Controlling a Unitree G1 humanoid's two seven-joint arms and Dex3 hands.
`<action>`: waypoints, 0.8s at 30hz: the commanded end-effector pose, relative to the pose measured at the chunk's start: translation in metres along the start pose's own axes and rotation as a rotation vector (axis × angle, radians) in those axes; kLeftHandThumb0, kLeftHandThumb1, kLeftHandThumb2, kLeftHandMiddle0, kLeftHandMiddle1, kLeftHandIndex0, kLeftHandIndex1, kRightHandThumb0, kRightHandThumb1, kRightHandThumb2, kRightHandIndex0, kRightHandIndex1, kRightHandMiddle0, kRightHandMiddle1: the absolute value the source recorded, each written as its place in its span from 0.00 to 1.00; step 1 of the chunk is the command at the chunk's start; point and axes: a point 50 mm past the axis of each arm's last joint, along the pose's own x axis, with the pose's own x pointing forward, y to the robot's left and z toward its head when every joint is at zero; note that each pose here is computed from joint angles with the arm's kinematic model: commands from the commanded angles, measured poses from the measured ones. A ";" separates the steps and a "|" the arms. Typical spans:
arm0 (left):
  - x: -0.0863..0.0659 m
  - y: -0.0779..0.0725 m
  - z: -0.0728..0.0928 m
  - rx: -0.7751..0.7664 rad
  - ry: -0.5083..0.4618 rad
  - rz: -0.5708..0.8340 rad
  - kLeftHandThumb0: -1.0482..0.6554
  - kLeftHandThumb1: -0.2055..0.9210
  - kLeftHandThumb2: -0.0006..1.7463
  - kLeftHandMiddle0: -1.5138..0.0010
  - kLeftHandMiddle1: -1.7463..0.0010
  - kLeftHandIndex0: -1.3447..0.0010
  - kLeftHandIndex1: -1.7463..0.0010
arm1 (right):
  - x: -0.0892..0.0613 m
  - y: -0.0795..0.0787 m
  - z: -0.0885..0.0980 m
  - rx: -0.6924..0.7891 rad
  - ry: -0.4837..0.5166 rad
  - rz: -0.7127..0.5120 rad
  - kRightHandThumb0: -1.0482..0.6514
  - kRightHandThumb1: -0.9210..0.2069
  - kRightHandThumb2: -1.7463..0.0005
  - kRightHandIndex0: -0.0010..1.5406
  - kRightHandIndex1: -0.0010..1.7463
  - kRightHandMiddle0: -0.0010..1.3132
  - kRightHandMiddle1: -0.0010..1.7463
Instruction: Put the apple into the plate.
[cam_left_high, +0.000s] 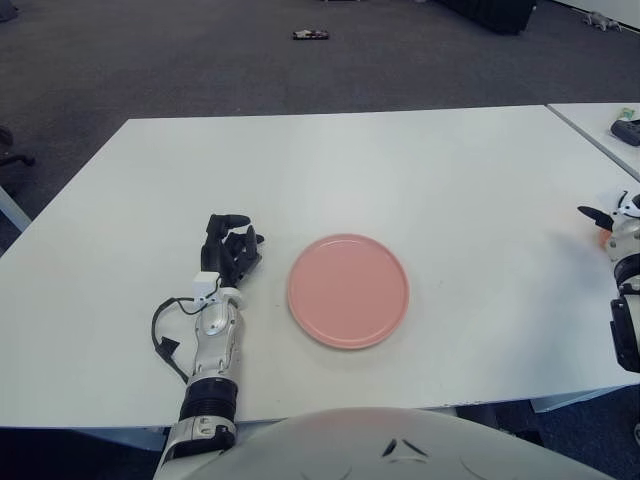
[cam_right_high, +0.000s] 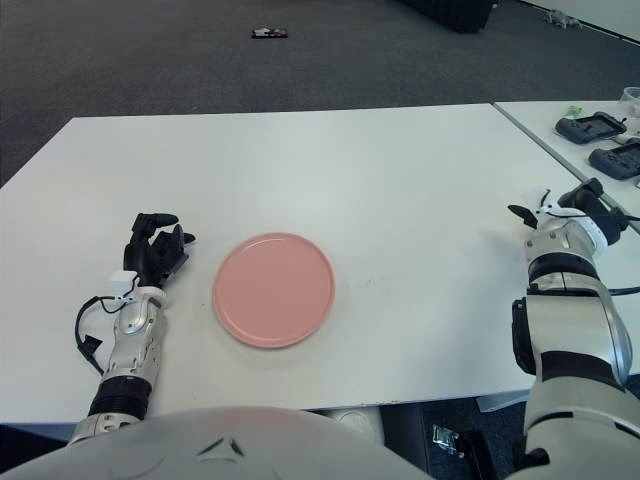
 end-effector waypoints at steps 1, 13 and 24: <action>-0.010 0.008 -0.018 0.017 0.100 0.019 0.40 0.83 0.46 0.63 0.17 0.77 0.00 | 0.000 -0.003 0.008 -0.005 -0.016 -0.018 0.07 0.08 0.87 0.00 0.00 0.00 0.00; -0.010 0.009 -0.017 0.003 0.069 0.015 0.39 0.79 0.49 0.60 0.14 0.75 0.00 | 0.000 0.000 0.011 -0.044 -0.032 0.027 0.09 0.09 0.86 0.00 0.00 0.00 0.00; -0.010 0.011 -0.017 0.008 0.056 0.023 0.39 0.77 0.51 0.59 0.15 0.74 0.00 | -0.002 0.012 0.001 -0.061 -0.041 0.117 0.12 0.10 0.84 0.00 0.00 0.00 0.00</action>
